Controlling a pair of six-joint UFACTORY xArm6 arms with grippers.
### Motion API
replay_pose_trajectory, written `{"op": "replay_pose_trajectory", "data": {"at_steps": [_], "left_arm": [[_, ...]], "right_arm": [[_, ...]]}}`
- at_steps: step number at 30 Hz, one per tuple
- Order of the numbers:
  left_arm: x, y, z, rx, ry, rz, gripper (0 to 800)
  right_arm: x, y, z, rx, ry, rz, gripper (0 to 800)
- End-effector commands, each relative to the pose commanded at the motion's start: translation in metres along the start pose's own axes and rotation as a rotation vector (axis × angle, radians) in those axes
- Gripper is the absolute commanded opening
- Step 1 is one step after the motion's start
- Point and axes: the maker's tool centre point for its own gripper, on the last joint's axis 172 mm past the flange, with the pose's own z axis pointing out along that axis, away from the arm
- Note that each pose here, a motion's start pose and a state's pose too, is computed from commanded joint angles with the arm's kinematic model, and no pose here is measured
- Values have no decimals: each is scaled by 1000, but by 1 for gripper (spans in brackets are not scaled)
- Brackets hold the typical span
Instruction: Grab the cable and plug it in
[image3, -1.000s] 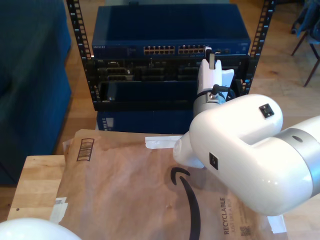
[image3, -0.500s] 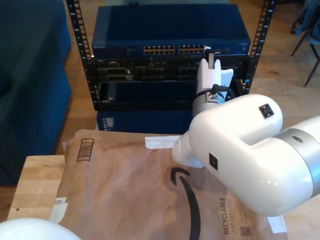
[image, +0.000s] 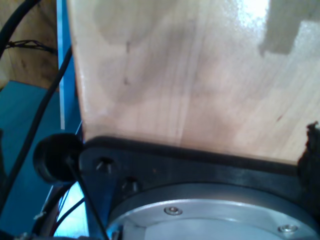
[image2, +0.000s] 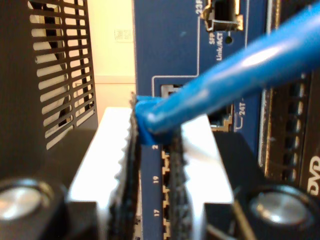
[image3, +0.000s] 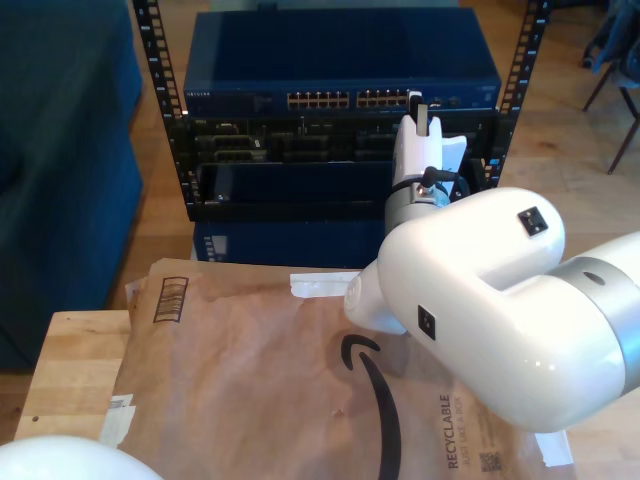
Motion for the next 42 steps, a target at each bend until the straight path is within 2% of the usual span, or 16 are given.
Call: {"op": "replay_pose_trajectory", "data": {"at_steps": [42], "left_arm": [[0,0,0,0,0,0,800]], "right_arm": [[-3,3,1,-14,-6,2,0]]}}
